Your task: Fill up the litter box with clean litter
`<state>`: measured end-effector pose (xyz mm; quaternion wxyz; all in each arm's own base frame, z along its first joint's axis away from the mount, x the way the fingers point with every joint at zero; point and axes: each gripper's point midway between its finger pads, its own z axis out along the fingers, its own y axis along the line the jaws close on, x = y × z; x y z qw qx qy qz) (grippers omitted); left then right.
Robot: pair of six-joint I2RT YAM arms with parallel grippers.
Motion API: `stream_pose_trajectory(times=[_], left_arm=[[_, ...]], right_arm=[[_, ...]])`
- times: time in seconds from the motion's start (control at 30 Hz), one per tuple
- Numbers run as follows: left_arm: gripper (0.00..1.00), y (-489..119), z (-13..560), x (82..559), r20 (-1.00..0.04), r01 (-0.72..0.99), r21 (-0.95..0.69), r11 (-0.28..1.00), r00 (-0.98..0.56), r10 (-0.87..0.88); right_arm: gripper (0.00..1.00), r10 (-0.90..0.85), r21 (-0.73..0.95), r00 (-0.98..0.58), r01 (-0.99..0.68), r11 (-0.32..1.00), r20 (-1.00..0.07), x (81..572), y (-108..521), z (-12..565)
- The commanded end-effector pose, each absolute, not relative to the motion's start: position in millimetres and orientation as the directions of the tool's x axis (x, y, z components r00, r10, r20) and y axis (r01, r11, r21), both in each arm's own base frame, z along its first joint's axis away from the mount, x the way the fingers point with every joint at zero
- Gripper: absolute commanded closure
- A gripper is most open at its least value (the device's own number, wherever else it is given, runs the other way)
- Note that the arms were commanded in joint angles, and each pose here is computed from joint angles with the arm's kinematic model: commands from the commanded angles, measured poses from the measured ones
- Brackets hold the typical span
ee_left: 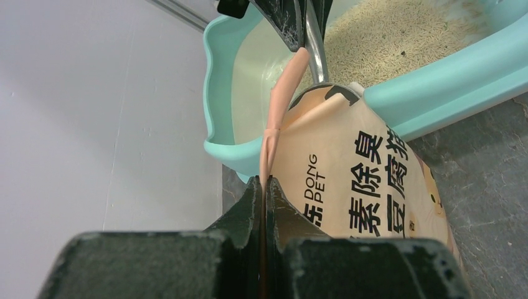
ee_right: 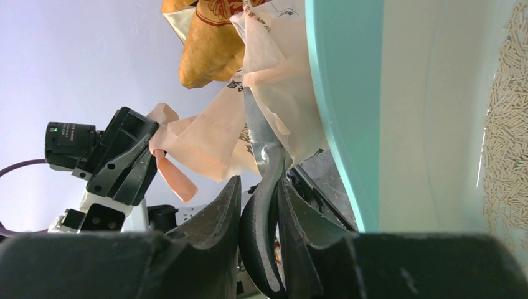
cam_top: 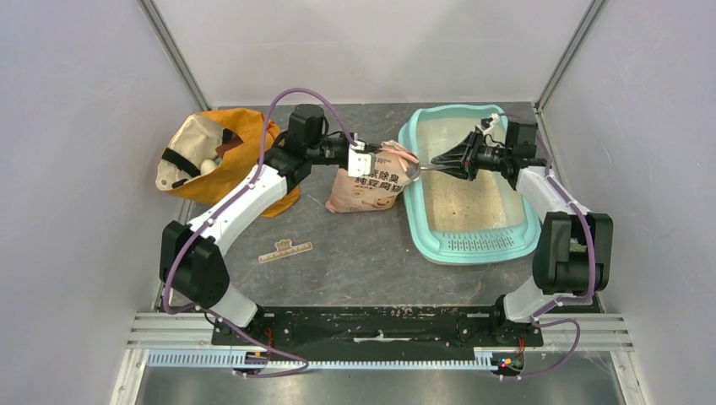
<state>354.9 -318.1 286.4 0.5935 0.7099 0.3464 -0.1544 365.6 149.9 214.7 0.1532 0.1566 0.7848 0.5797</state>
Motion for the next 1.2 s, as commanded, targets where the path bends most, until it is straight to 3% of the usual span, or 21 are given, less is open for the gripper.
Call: stream_pose_trajectory(times=[0.0,1.17], left_arm=[[0.98,-332,330,353,-0.573,0.592,0.805,-0.034,0.792,0.210],[0.98,-334,321,357,-0.562,0.587,0.807,-0.067,0.798,0.219]], right_arm=[[1.00,0.431,0.970,-0.893,-0.025,0.241,-0.130,358,136,251],[1.00,0.547,0.967,-0.834,0.072,0.244,-0.075,327,68,242]])
